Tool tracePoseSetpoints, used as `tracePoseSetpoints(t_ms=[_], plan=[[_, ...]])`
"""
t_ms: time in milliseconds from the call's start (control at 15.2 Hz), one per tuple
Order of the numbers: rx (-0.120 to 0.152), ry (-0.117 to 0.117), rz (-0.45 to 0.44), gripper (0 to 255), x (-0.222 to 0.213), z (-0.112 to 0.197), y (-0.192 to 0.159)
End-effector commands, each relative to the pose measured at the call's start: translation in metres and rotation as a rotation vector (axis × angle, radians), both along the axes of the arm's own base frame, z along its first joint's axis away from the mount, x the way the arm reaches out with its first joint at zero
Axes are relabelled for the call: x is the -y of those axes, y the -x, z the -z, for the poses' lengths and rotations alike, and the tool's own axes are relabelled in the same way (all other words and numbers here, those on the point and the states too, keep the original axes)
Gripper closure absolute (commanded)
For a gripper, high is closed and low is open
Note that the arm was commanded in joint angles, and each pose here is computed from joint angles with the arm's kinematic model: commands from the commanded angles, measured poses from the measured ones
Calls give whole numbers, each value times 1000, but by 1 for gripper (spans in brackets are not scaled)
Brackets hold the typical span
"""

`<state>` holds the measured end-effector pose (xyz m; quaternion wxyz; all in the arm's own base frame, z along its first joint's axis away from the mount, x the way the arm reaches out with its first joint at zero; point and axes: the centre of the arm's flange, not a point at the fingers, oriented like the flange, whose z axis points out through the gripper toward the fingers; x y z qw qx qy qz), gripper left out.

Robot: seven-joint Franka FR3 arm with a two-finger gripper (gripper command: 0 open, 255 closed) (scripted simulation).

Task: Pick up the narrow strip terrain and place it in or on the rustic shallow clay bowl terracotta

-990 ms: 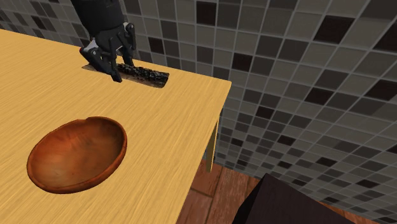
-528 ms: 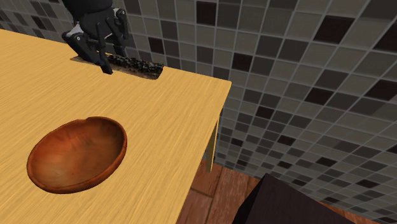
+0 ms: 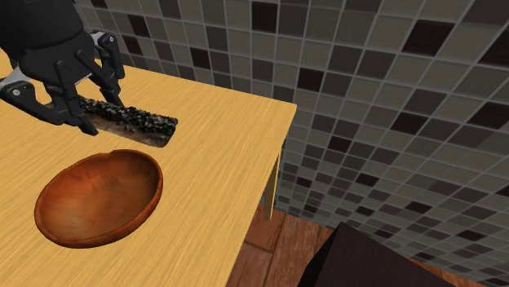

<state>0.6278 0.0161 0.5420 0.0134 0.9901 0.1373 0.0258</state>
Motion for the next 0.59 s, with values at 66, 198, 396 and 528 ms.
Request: tracePoseSetpoints(t_ms=[66,198,396,528], plan=[[0,0,1,255,-37,0,13],[0,0,1,255,-62,-1,21],[0,0,1,255,-71,10,24],[0,0,1,255,-71,20,24]])
